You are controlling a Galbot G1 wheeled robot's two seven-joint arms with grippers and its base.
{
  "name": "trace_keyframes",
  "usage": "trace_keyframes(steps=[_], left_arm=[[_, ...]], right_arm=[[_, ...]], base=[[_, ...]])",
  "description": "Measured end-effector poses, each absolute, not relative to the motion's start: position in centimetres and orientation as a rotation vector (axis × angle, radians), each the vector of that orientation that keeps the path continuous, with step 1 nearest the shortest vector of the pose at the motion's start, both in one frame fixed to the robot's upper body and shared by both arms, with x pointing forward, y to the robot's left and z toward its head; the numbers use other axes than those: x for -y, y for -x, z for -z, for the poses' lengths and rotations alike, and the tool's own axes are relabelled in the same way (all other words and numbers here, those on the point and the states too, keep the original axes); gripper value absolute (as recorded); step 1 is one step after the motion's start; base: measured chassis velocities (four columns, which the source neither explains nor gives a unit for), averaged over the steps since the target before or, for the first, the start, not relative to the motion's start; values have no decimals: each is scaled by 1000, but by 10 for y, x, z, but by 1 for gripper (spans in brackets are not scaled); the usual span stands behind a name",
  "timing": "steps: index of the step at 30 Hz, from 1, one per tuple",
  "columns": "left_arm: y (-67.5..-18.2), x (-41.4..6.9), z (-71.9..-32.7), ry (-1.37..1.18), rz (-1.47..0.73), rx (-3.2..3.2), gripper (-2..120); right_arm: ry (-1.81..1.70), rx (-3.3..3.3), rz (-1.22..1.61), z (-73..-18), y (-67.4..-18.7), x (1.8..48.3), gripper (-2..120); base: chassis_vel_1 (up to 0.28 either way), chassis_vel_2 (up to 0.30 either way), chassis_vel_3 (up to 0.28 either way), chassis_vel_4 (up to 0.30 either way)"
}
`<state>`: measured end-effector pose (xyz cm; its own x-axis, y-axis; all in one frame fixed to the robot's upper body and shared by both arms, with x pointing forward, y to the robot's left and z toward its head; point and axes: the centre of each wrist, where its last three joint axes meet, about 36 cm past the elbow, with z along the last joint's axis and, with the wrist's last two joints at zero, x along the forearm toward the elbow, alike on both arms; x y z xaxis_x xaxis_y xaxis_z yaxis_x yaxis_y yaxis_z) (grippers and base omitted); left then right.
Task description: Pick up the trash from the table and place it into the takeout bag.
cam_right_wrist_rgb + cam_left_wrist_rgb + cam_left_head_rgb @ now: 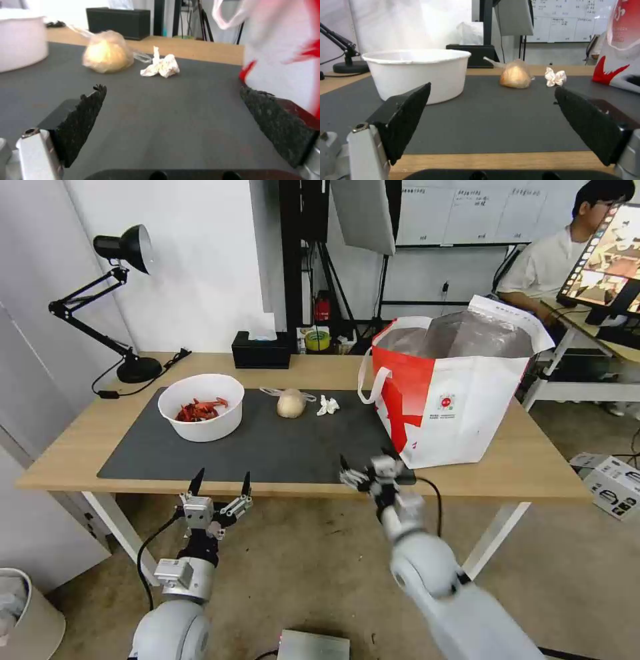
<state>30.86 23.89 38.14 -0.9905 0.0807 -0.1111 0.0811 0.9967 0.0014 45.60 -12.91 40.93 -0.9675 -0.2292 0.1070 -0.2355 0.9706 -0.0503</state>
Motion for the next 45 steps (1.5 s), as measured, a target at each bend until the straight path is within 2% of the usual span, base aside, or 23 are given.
trace_keyframes(steps=[3, 5, 9, 16, 27, 35, 38, 41, 45], left_arm=[[-309, -240, -382, -119, 3, -3027, 100], [-309, -241, -382, -111, 3, -3026, 100], [-309, -241, -382, -103, 6, -3022, 100], [-308, -244, -381, -86, 6, -3015, 100], [-308, -246, -382, -80, 4, -3010, 100], [-307, -247, -382, -85, 1, -3009, 100], [-307, -246, -382, -87, 2, -3008, 100], [-307, -246, -382, -89, 3, -3008, 100], [-307, -246, -382, -90, 4, -3007, 100]], right_arm=[[-329, 3005, -87, -408, -477, 122, 100], [-276, 3005, -87, -413, -512, 112, 100], [-224, 3010, -87, -422, -549, 97, 100], [-152, 2995, -97, -429, -590, 65, 100], [-92, 2955, -120, -419, -608, 44, 99], [-47, 2920, -157, -403, -621, 49, 97], [-44, 2918, -161, -401, -624, 49, 92], [-45, 2911, -163, -399, -628, 49, 76], [-55, 2912, -166, -397, -633, 47, 75]], base=[[0, 0, 0, 0], [0, 0, 0, 0], [0, 0, 0, 0], [0, 0, 0, 0], [0, 0, 0, 0], [0, 0, 0, 0], [0, 0, 0, 0], [0, 0, 0, 0], [0, 0, 0, 0]])
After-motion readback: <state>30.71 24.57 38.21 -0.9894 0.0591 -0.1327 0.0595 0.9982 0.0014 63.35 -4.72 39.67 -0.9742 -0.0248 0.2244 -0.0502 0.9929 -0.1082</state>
